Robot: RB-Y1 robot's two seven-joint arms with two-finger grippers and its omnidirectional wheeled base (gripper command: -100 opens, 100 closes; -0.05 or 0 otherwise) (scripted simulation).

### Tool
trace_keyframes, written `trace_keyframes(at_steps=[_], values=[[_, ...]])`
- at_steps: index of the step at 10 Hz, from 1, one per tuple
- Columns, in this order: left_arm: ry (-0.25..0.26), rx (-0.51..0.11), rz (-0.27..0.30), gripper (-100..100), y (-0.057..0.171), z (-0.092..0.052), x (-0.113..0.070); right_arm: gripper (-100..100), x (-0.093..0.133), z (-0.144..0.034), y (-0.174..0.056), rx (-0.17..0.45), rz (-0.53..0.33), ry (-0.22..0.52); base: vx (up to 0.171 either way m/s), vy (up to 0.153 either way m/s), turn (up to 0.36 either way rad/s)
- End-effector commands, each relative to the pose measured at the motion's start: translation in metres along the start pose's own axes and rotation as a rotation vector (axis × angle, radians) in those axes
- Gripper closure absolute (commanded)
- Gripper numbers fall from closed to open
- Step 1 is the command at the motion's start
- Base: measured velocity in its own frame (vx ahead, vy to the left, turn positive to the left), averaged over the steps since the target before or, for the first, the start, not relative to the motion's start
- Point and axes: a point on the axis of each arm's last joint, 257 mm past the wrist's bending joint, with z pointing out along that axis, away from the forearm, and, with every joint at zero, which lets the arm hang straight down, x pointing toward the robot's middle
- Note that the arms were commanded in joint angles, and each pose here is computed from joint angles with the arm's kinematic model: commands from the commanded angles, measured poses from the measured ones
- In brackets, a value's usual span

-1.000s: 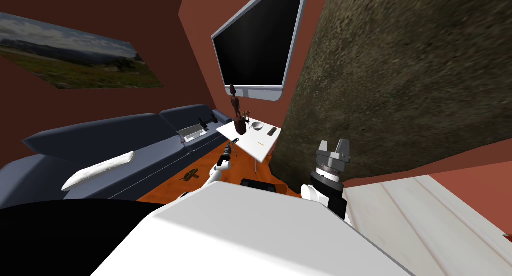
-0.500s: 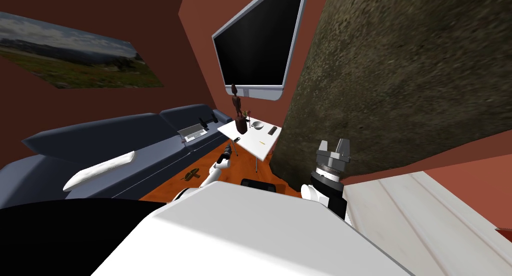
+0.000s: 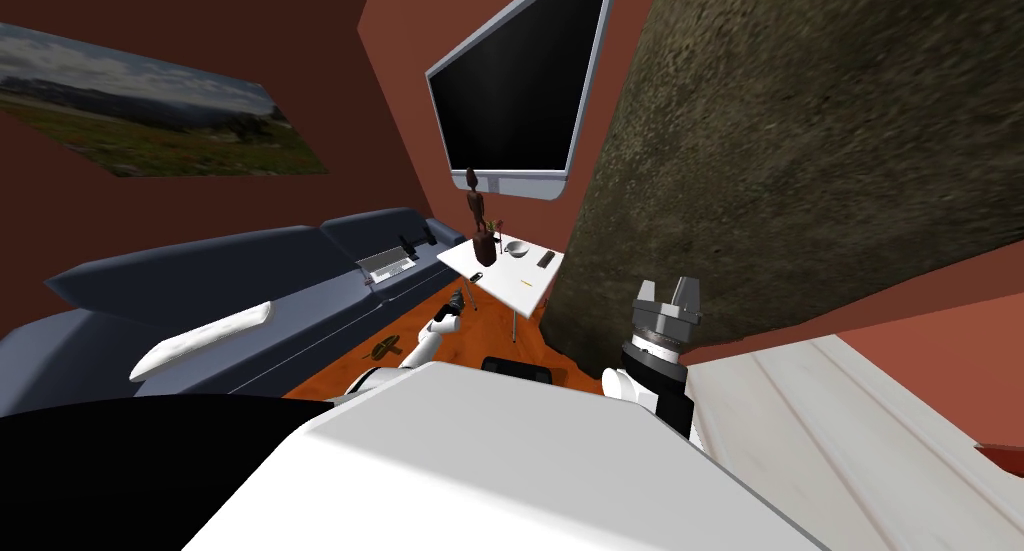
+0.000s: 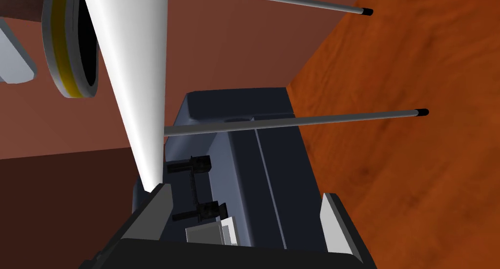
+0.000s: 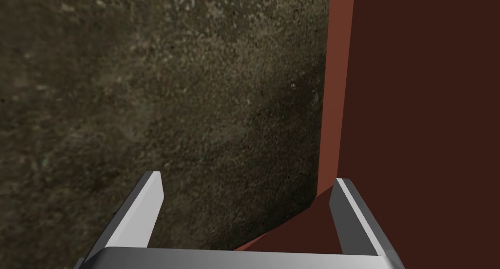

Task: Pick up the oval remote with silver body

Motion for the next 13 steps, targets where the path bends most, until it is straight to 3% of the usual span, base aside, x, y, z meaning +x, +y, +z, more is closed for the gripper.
trace_keyframes(at_steps=[1, 8, 11, 13], values=[[0.001, -0.052, -0.03, -100, 0.008, 0.005, 0.001, 0, 0.0, 0.0, 0.0, 0.0, 0.0, 0.0, -0.045, 0.038, -0.018], [-0.014, -0.239, -0.11, -100, 0.036, 0.013, 0.002, 0, 0.0, 0.0, 0.0, 0.0, 0.0, 0.0, -0.035, 0.026, -0.015], [-0.031, -0.309, -0.165, -100, 0.036, 0.02, 0.003, 0, 0.0, 0.0, 0.0, 0.0, 0.0, 0.0, -0.036, 0.013, -0.017], [-0.037, -0.349, -0.165, -100, 0.045, 0.016, 0.002, 0, 0.0, 0.0, 0.0, 0.0, 0.0, 0.0, -0.017, 0.011, -0.006]])
